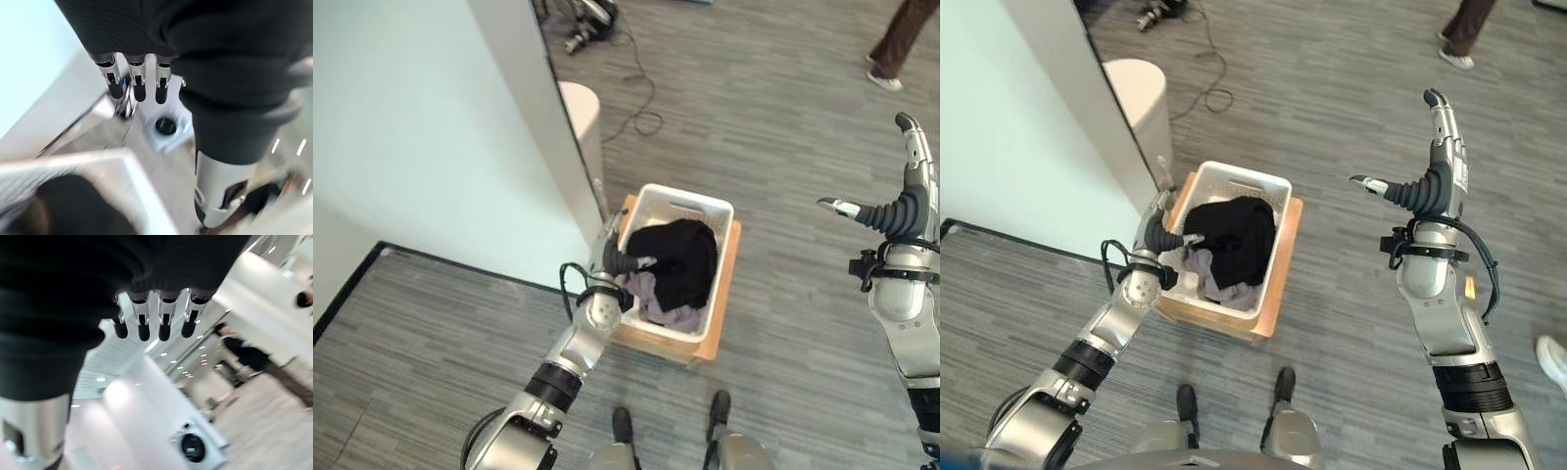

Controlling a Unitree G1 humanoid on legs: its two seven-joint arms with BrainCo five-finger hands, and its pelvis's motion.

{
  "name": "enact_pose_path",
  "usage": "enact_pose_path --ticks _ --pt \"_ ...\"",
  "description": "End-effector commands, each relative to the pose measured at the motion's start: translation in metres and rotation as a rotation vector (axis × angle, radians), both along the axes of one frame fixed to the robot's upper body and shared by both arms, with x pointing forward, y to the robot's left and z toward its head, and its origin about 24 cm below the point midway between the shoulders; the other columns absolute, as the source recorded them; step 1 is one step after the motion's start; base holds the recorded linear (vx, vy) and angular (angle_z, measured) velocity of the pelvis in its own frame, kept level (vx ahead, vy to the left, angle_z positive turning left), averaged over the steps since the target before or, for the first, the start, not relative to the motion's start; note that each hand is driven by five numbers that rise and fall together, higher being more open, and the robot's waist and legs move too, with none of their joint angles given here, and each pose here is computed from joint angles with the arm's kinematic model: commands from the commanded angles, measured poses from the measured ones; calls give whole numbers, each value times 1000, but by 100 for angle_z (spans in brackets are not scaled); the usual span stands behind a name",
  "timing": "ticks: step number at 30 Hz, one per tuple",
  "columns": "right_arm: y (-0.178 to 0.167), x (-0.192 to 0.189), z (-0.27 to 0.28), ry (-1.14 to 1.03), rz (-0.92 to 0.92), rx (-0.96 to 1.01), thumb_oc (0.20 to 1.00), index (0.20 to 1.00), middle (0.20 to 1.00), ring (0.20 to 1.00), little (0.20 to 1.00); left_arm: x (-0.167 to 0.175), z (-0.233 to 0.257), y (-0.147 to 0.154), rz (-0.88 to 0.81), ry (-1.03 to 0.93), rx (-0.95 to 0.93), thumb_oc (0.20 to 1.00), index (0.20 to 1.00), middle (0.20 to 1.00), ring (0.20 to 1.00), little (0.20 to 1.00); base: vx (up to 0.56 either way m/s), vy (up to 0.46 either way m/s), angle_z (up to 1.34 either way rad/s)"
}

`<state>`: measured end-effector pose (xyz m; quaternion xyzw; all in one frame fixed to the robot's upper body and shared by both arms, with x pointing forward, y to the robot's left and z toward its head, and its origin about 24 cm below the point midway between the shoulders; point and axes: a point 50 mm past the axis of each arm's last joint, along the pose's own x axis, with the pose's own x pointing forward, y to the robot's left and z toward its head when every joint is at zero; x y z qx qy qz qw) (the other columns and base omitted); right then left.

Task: Pick up bed clothes into laundry basket.

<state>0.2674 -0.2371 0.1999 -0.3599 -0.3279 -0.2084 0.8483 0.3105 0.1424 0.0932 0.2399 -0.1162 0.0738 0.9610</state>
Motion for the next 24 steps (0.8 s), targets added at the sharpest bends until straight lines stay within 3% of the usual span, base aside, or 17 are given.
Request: enact_pose_path --ticks 1,6,8,10,14,24 --pt "2 -14 16 -108 44 -28 1000 1000 1000 1000 1000 4 26 20 40 -149 -146 1000 1000 1000 1000 1000 4 -48 22" --pt "9 -25 -24 76 114 -33 1000 1000 1000 1000 1000 -47 12 75 102 -168 -277 1000 1000 1000 1000 1000 17 -90 109" --pt "24 -18 -24 73 190 -18 1000 1000 1000 1000 1000 -60 8 91 142 -165 -300 1000 1000 1000 1000 1000 -10 -156 247" --pt "39 -18 -28 116 284 -23 1000 1000 1000 1000 1000 -86 -8 109 213 -126 -385 1000 1000 1000 1000 1000 -4 -149 -1" --pt "41 -11 -21 90 291 -14 1000 1000 1000 1000 1000 -94 -11 114 216 -133 -464 1000 1000 1000 1000 1000 -197 1 70" --pt "20 -19 -26 68 192 130 1000 1000 1000 1000 1000 -90 7 111 78 -155 -511 1000 1000 1000 1000 1000 -52 -43 212"
